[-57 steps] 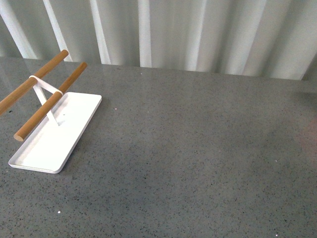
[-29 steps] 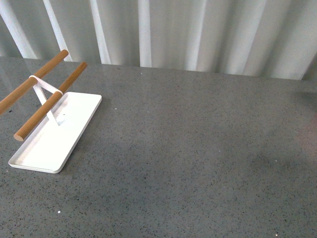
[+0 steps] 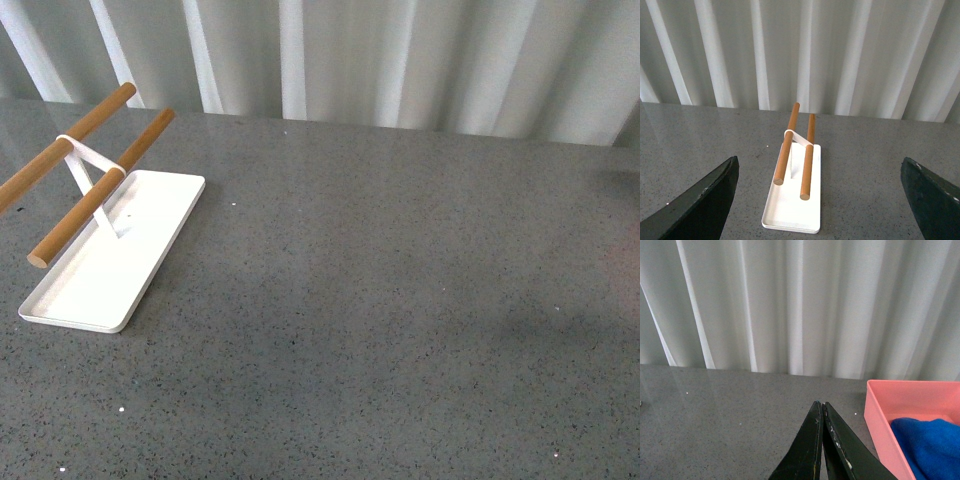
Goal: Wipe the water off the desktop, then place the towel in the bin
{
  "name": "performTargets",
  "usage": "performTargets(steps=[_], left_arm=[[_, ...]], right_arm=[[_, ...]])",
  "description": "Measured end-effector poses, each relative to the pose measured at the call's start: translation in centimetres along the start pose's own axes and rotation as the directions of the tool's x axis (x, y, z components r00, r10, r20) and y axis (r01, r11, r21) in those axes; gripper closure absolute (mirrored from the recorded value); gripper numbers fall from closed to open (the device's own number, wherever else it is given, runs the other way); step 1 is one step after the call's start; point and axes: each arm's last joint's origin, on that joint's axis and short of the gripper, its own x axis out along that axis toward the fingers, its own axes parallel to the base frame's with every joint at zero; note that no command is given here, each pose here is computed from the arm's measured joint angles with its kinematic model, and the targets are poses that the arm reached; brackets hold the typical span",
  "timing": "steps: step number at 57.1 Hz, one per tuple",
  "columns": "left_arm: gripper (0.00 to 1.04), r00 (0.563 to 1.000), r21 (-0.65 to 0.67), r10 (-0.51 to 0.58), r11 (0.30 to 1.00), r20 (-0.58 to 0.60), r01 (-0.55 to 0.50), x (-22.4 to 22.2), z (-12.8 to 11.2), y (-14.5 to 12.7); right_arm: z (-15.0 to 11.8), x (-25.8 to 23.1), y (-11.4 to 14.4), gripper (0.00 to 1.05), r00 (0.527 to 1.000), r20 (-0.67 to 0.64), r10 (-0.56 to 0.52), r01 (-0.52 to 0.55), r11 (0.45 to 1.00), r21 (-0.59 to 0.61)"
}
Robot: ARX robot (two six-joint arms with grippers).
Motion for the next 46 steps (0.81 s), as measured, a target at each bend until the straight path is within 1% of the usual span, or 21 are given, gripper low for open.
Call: performTargets(steps=[32,36,40,46], left_arm=[[0.07,1.000,0.000,0.000,1.000,0.000,0.000,0.0,0.0,0.0],[0.07,1.000,0.000,0.000,1.000,0.000,0.000,0.0,0.0,0.0],[0.07,1.000,0.000,0.000,1.000,0.000,0.000,0.0,0.0,0.0],[0.07,1.000,0.000,0.000,1.000,0.001,0.000,0.0,0.0,0.0]], right_arm=[[-0.1,-1.2,0.0,1.01,1.000,-0.002,0.000,0.000,1.000,0.005],[-0.5,-1.8,0.0,1.01,0.999,-0.038,0.001,-0.001,1.000,0.006],[-0.3,-2.1,0.0,1.01,1.000,-0.007,-0.003,0.003,1.000,0.007],[-0.3,-2.2,0.0,1.01,1.000,-0.007,-0.003,0.003,1.000,0.006]])
